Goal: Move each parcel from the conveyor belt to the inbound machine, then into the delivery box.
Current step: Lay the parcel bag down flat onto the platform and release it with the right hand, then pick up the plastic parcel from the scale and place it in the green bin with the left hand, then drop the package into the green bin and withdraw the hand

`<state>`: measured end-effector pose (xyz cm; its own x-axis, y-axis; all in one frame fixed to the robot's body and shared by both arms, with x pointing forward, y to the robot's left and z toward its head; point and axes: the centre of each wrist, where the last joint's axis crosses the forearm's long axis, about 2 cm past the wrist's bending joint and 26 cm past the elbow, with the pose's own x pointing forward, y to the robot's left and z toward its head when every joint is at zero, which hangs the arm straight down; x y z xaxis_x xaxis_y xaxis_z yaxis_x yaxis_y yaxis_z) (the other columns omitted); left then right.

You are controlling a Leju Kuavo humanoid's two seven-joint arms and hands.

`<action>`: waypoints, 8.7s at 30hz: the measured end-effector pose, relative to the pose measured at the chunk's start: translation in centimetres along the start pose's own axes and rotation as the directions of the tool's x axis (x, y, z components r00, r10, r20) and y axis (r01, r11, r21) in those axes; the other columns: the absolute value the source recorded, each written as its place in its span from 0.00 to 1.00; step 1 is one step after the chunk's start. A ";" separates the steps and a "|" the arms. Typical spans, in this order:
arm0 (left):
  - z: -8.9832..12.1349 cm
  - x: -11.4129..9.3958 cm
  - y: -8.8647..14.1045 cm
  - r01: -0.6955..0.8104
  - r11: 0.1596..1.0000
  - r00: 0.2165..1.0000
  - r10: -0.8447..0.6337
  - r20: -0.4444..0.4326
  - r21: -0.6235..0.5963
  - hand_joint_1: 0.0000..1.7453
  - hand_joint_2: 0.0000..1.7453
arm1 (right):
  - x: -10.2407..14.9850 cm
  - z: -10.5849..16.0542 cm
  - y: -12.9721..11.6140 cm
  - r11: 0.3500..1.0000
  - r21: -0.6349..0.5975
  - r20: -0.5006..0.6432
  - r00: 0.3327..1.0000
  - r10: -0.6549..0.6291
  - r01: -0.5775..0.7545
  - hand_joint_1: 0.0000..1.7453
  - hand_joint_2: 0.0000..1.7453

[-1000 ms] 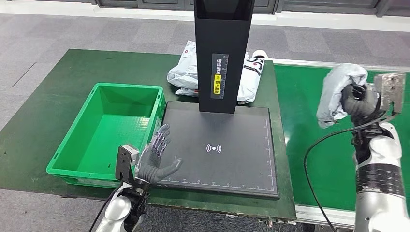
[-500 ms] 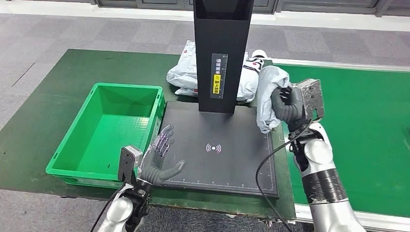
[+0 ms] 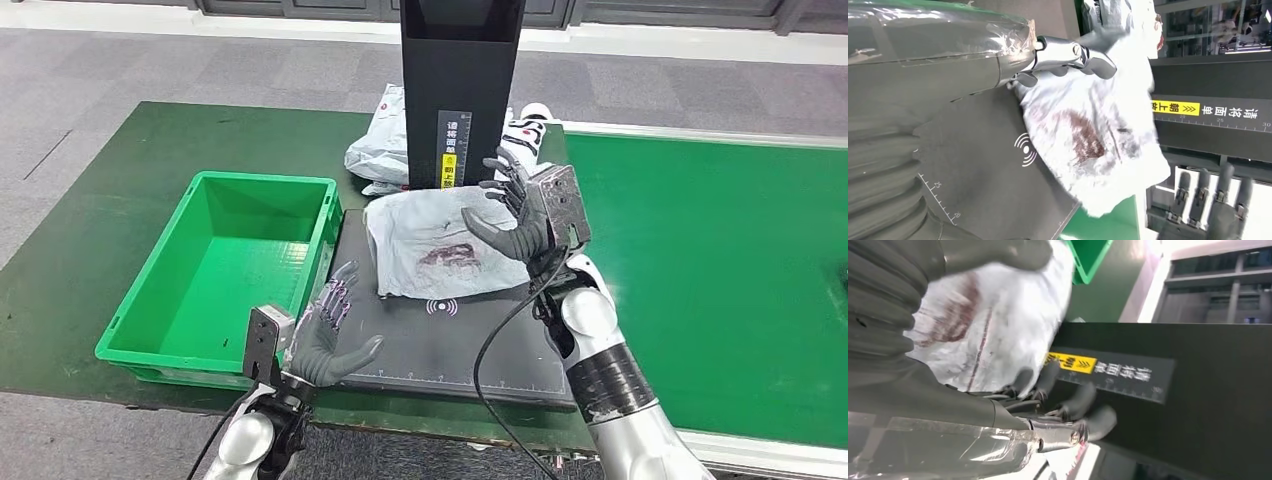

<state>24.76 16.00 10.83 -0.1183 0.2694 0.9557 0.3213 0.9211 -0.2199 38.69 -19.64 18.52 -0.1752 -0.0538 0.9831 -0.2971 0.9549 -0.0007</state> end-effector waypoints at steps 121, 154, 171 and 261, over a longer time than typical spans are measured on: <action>-14.2 -0.9 2.5 0.900 -0.327 -0.295 -0.944 0.148 -0.287 1.00 1.00 | -3.4 17.1 4.6 0.991 0.129 0.060 0.998 0.014 -0.021 0.00 1.00; -16.1 8.7 5.5 0.912 -0.150 -0.125 -0.988 -0.090 0.383 1.00 1.00 | -4.0 17.5 4.2 0.999 -0.005 0.016 0.999 0.037 -0.037 0.00 1.00; -14.5 13.0 6.0 0.804 -0.137 -0.105 -0.991 -0.089 0.578 1.00 1.00 | -3.9 17.9 3.5 0.997 -0.057 0.010 0.998 0.061 -0.060 0.00 1.00; -12.6 12.5 10.2 0.960 0.143 0.163 -0.984 -0.069 0.241 0.00 0.00 | -3.9 20.7 1.2 0.985 -0.147 -0.048 0.995 0.082 -0.088 0.00 1.00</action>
<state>38.42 25.22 23.01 -0.2712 -0.8818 0.3860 -0.2941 0.4577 0.8391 19.56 -24.39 10.90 -0.1538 0.0388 0.9873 -0.1391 0.9884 -0.0605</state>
